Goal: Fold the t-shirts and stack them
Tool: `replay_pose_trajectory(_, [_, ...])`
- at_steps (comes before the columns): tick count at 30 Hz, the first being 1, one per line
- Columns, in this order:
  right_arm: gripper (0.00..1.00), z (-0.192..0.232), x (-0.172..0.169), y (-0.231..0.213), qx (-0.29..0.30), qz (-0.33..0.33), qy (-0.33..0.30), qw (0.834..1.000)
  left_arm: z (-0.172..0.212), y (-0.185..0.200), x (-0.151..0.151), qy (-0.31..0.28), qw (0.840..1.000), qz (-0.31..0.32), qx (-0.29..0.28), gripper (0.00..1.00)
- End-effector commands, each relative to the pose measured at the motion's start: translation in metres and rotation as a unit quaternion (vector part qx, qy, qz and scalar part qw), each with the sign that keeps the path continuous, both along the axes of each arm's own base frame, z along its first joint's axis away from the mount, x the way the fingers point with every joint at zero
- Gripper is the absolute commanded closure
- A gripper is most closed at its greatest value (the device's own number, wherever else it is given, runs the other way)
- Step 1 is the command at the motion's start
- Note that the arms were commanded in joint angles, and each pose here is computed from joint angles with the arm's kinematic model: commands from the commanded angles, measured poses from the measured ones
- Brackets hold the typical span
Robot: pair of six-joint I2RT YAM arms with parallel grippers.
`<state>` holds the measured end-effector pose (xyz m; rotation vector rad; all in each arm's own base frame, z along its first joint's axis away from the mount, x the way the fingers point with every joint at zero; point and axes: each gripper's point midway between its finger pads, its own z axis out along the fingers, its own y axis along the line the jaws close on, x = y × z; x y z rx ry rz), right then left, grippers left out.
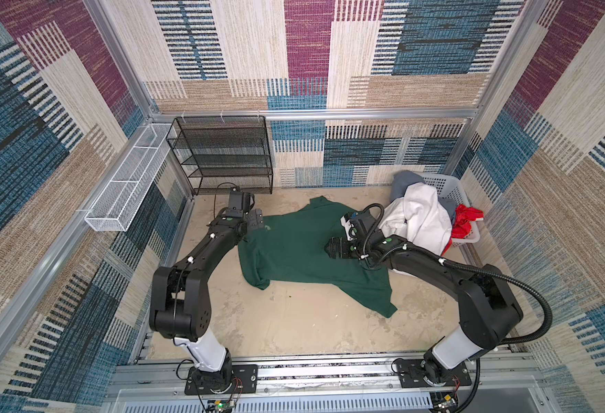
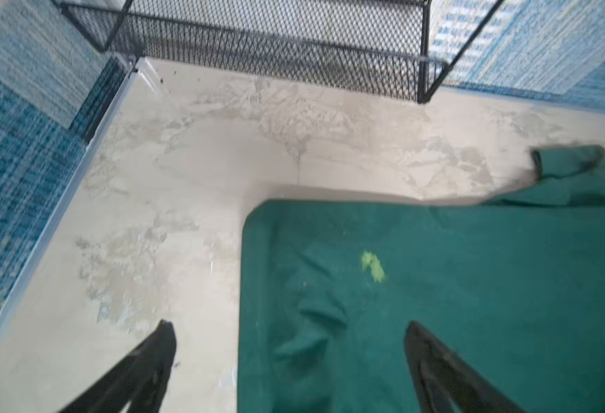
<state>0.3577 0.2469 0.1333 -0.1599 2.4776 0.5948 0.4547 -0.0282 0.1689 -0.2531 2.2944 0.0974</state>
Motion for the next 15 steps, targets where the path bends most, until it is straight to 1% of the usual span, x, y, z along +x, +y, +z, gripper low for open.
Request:
replay_pose_trajectory(1, [0.02, 0.003, -0.007, -0.023, -0.040, -0.026, -0.007, 0.999, -0.002, -0.007, -0.033, -0.004, 1.000, 0.007, -0.022, 0.00])
replay_pose_trajectory(5, [0.02, 0.002, -0.025, -0.049, -0.052, -0.058, -0.002, 0.997, -0.017, -0.015, -0.086, 0.004, 0.999, 0.000, -0.036, 0.00])
replay_pose_trajectory(8, [0.01, -0.008, -0.043, -0.067, -0.047, -0.077, 0.022, 0.996, -0.032, -0.033, -0.119, 0.020, 0.996, -0.023, -0.080, 0.03])
replay_pose_trajectory(11, [0.02, -0.020, -0.059, -0.081, -0.038, -0.092, 0.044, 0.994, -0.050, -0.045, -0.147, 0.046, 0.994, -0.038, -0.089, 0.05])
replay_pose_trajectory(15, [0.02, -0.036, -0.076, -0.098, -0.026, -0.110, 0.072, 0.991, -0.076, -0.050, -0.173, 0.076, 0.991, -0.041, -0.098, 0.10])
